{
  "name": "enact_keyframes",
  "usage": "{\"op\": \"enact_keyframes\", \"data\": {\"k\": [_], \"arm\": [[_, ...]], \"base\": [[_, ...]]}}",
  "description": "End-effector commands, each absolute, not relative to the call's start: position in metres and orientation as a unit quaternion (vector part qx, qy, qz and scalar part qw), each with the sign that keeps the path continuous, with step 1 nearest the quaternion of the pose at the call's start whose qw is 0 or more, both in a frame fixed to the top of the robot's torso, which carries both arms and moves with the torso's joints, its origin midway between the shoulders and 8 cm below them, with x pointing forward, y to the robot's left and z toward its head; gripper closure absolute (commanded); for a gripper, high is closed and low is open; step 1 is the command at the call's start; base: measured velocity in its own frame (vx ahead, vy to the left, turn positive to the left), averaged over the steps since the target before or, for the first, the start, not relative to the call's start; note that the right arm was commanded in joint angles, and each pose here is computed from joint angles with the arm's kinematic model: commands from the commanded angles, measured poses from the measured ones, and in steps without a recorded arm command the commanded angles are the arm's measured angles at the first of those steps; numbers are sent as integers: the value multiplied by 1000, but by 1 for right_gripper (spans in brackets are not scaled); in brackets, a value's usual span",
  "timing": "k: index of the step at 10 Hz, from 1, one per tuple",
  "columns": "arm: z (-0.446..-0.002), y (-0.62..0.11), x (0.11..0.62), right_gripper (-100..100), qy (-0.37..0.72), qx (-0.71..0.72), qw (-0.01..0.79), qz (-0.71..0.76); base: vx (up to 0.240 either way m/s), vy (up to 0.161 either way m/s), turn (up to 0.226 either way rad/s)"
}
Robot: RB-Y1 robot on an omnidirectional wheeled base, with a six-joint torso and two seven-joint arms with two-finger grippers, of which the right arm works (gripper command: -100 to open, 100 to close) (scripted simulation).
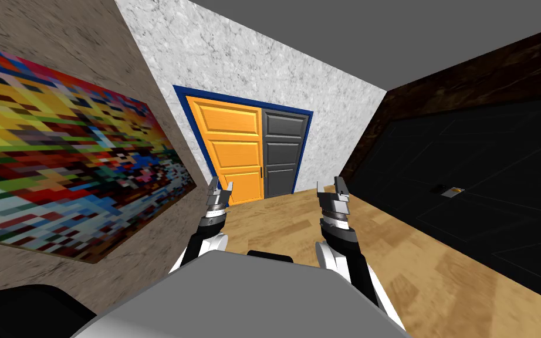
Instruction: Pull the door open
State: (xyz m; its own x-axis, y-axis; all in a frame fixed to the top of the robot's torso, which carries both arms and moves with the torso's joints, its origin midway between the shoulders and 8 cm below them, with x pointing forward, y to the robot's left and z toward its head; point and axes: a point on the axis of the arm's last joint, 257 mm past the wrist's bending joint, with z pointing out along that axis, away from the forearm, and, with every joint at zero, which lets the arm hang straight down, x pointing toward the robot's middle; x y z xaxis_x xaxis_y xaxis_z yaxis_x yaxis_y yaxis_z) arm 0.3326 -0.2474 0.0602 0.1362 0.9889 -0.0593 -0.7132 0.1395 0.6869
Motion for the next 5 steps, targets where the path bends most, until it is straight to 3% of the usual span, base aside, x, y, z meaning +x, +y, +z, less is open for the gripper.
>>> {"op": "enact_keyframes", "data": {"k": [1, 5], "arm": [[49, -245, 340, -100, 266, 271, 688, 619], [26, -241, 354, -100, 269, 294, 647, 651]], "base": [[45, 12, 79], [85, 29, 54]]}}
